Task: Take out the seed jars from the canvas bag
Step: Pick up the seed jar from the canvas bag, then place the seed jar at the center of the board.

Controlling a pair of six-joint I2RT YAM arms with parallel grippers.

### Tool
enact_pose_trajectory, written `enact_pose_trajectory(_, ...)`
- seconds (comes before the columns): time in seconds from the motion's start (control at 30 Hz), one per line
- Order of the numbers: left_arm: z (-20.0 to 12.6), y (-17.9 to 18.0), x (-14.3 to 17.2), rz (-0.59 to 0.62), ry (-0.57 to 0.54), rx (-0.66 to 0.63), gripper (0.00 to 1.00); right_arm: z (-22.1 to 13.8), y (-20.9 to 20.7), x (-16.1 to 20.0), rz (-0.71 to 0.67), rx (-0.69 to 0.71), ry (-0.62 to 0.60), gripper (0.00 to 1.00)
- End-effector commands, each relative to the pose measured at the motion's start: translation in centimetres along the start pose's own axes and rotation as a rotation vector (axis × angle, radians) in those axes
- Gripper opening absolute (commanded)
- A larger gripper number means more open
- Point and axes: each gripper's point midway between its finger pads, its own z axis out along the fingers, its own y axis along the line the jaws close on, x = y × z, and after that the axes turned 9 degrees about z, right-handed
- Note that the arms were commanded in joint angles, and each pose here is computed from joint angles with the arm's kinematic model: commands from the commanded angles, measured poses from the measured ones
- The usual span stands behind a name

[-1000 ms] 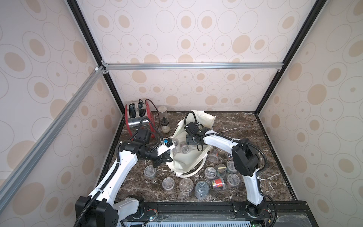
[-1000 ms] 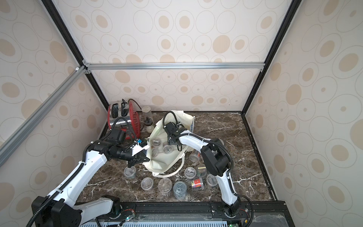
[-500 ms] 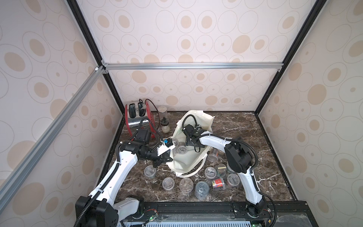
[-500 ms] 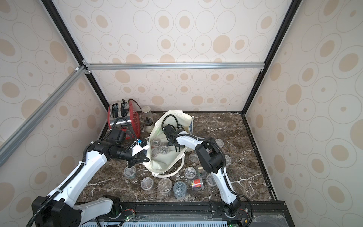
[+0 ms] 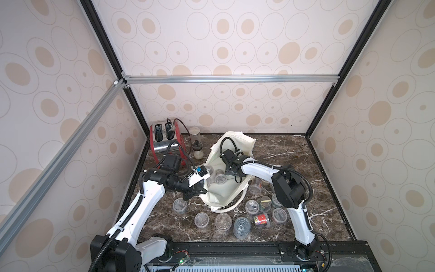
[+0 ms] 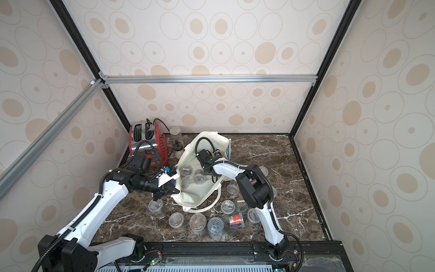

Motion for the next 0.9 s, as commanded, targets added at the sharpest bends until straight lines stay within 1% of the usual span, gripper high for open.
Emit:
enact_pose_trajectory(0.0, -0.3, 0.0, 0.3, 0.002, 0.022, -0.017, 0.00, -4.9, 1.1, -1.5, -0.005, -0.100, -0.001, 0.74)
enact_pose_trajectory(0.23, -1.0, 0.9, 0.1, 0.016, 0.053, -0.080, 0.00, -11.3, 1.6, -0.4, -0.025, -0.242, 0.092, 0.74)
enact_pose_trajectory(0.3, -1.2, 1.4, 0.1, 0.010, 0.065, -0.107, 0.00, -13.5, 2.0, 0.0, -0.031, -0.307, 0.117, 0.74)
enact_pose_trajectory(0.37, -1.5, 2.0, 0.1, 0.007, 0.081, -0.140, 0.00, -15.9, 2.5, 0.5, -0.022, -0.383, 0.165, 0.74)
enact_pose_trajectory(0.47, -1.8, 2.8, 0.0, -0.008, 0.092, -0.183, 0.00, -19.4, 2.4, 1.5, -0.028, -0.453, 0.258, 0.74)
enact_pose_trajectory(0.57, -2.0, 3.1, -0.3, -0.013, 0.088, -0.200, 0.00, -22.6, 0.9, 2.6, -0.048, -0.474, 0.335, 0.75)
enact_pose_trajectory(0.67, -2.2, 3.4, -0.6, -0.022, 0.083, -0.210, 0.00, -25.9, -0.8, 3.3, -0.043, -0.516, 0.386, 0.75)
enact_pose_trajectory(0.8, -2.2, 4.3, -0.8, -0.037, 0.083, -0.233, 0.00, -29.9, -3.5, 3.5, 0.015, -0.593, 0.452, 0.75)
enact_pose_trajectory(0.87, -2.1, 4.6, -0.8, -0.045, 0.086, -0.236, 0.00, -31.5, -5.4, 3.1, 0.052, -0.616, 0.456, 0.75)
